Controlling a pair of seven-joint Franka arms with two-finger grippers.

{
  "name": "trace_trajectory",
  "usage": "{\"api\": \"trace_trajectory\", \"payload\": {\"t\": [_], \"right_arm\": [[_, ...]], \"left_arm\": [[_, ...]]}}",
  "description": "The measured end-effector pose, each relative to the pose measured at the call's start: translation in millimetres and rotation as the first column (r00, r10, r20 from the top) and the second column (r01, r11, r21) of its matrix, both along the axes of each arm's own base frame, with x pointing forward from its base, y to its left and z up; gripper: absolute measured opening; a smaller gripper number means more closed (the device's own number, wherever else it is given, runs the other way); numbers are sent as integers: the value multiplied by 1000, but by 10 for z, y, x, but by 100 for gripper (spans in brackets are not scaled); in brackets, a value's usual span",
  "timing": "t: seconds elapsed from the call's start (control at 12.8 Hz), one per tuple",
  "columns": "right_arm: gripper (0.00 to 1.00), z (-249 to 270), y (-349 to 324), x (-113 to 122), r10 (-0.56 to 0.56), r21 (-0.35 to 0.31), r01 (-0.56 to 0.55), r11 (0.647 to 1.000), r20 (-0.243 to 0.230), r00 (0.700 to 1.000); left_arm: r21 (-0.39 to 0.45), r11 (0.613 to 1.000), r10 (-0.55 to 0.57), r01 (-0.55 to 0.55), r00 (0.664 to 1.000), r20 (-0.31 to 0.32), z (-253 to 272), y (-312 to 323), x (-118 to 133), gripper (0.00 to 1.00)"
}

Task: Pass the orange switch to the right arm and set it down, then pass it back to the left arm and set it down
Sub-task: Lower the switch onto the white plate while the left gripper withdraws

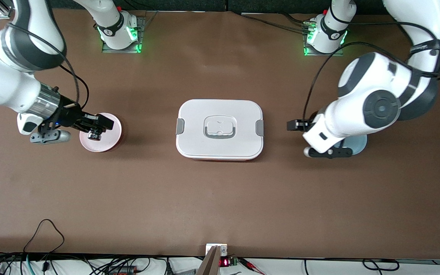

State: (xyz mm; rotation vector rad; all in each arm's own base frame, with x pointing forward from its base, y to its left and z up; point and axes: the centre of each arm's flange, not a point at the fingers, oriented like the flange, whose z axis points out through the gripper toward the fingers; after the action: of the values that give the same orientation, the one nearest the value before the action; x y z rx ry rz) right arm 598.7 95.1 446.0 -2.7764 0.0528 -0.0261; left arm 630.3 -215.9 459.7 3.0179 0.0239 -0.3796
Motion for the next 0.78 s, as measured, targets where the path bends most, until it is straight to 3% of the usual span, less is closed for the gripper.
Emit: {"api": "trace_trajectory", "payload": {"t": [0.16, 0.47, 0.78], "right_arm": [[1, -308, -87, -52, 36, -89, -39, 995, -38, 999], [1, -914, -218, -157, 75, -220, -86, 972, -57, 996], [1, -1441, -525, -296, 87, -307, -108, 945, -82, 993]], "left_arm": [[3, 998, -56, 56, 998, 25, 124, 111, -35, 100], [73, 979, -196, 189, 976, 96, 511, 999, -80, 100], [111, 978, -195, 179, 970, 149, 1027, 1363, -411, 100]]}}
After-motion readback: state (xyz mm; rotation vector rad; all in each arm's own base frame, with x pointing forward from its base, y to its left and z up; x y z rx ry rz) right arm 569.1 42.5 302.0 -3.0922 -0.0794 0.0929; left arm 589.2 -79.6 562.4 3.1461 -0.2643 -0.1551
